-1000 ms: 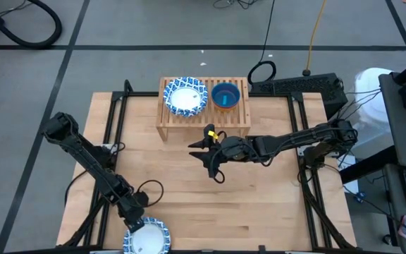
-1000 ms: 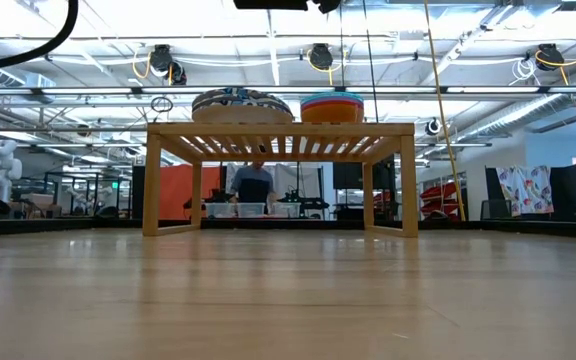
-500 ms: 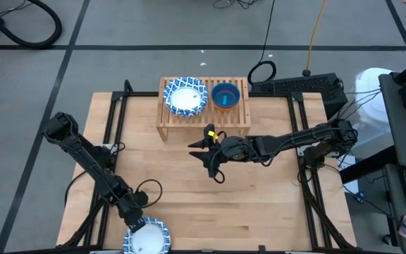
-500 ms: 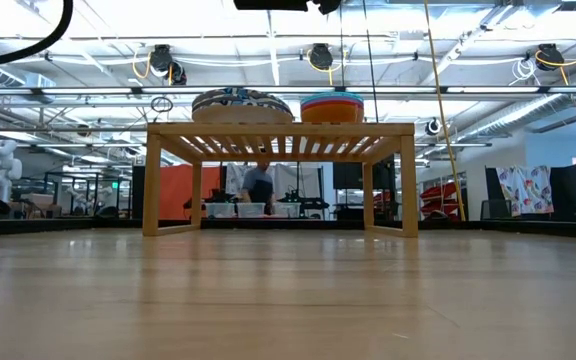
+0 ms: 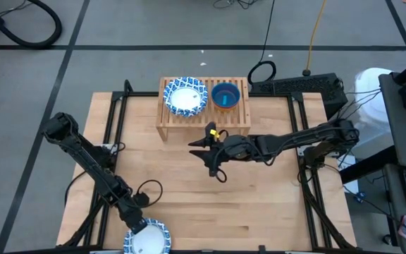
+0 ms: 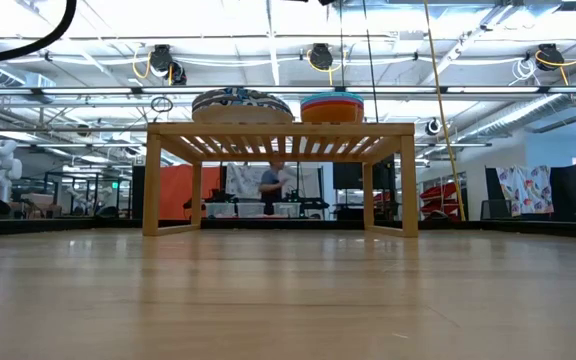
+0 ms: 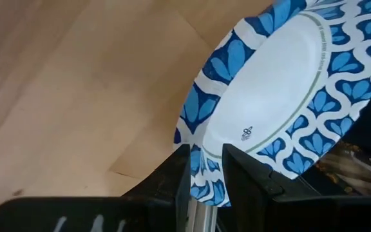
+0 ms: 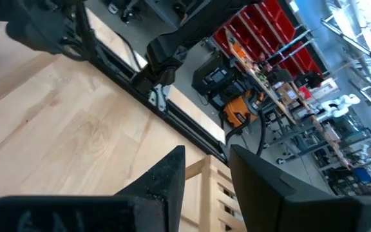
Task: Place and stack bowls onto a shelf
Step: Stack the white patterned bowl on top of the white patterned bowl on the shelf
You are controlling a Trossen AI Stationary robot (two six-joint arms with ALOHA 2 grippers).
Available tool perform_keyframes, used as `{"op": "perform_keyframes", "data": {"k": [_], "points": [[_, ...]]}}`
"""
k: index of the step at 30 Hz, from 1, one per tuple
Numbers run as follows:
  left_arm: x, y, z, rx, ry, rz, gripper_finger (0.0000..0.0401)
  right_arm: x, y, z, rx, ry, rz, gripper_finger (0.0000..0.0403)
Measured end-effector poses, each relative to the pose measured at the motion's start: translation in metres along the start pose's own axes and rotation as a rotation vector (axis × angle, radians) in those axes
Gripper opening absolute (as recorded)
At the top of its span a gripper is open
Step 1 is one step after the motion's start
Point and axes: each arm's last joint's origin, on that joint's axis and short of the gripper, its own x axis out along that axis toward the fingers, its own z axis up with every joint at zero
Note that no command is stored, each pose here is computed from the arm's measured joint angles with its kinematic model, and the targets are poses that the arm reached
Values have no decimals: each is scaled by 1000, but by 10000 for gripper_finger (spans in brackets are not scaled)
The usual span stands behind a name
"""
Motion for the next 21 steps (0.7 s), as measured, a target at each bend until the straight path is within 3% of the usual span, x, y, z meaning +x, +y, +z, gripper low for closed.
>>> {"op": "perform_keyframes", "data": {"k": [10, 21], "points": [[18, 4, 0, 31, 20, 70, 95, -12, -10, 5, 24, -15, -32, 114], [21, 4, 0, 26, 25, 68, 95, -12, -10, 6, 20, -17, -32, 114]]}}
